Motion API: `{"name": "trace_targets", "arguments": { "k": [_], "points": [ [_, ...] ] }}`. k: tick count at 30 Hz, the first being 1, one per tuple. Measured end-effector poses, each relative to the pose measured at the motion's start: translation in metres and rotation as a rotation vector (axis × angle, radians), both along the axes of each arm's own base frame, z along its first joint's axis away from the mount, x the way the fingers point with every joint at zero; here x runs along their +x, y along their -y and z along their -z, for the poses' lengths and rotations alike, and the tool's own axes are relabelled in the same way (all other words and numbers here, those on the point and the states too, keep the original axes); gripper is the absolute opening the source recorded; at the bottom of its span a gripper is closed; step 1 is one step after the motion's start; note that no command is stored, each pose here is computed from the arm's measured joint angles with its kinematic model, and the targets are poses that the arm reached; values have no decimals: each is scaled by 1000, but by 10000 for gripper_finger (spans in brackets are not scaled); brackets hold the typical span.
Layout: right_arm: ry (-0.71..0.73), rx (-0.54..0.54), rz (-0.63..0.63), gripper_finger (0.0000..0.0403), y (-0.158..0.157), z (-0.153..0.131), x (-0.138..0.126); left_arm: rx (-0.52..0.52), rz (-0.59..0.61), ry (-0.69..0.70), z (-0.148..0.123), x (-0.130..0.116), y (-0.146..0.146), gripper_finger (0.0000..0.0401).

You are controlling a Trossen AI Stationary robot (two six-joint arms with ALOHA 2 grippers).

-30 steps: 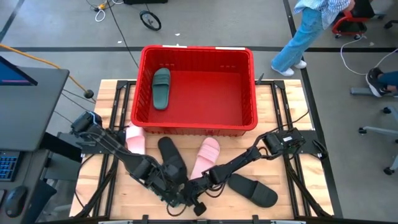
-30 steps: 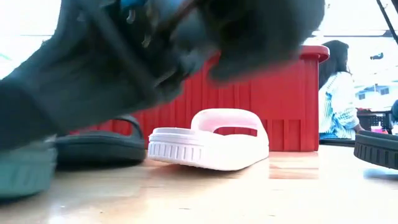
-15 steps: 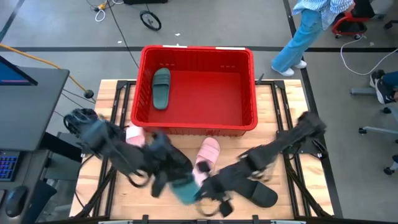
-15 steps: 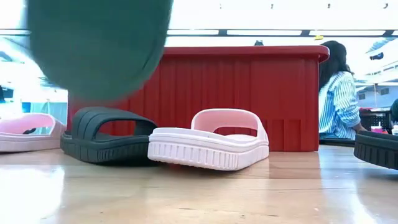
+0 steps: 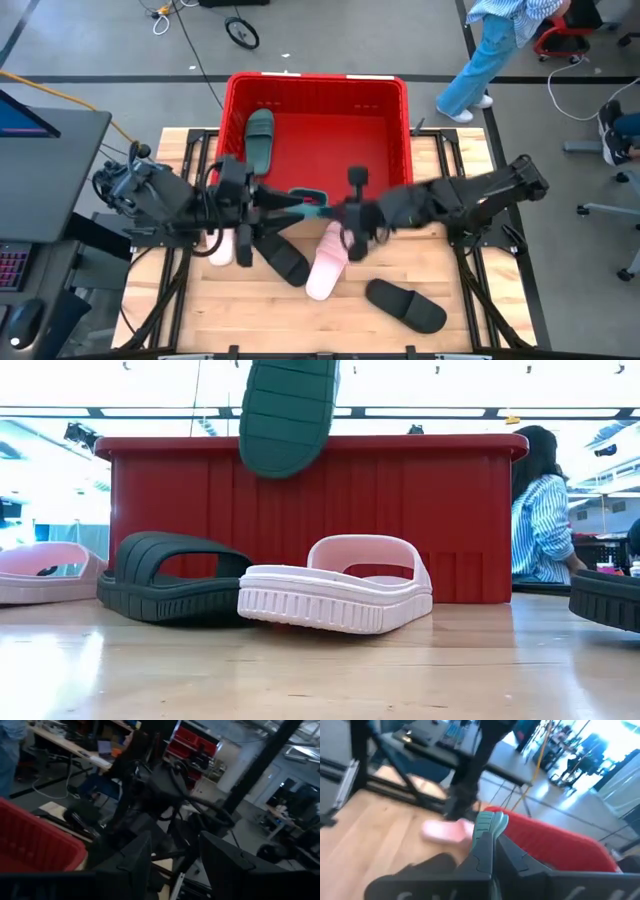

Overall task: Pick and place slides into bin
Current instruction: Put the green slipper into the red bin

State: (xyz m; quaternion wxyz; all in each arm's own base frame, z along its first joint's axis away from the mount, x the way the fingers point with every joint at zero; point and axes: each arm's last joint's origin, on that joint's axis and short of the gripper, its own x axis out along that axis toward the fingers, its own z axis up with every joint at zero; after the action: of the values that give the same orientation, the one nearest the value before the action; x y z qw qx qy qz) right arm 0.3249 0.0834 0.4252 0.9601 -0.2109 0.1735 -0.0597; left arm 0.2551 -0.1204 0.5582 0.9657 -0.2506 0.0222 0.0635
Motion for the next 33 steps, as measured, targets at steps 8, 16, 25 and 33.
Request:
{"name": "trace_targets", "arguments": {
  "k": [8, 16, 25, 33],
  "points": [
    [117, -57, 32, 5, 67, -12, 18, 1, -52, -15, 3, 8, -12, 172],
    [279, 49, 7, 5, 101, -45, 4, 1, -61, -15, 3, 9, -15, 172],
    [265, 32, 26, 3, 135, -44, 5, 2, -61, -16, 3, 9, -14, 172],
    [-5, 38, -105, 1, 174, 35, 47, 45, -96, -21, 2, 12, -25, 172]
  ]
}}
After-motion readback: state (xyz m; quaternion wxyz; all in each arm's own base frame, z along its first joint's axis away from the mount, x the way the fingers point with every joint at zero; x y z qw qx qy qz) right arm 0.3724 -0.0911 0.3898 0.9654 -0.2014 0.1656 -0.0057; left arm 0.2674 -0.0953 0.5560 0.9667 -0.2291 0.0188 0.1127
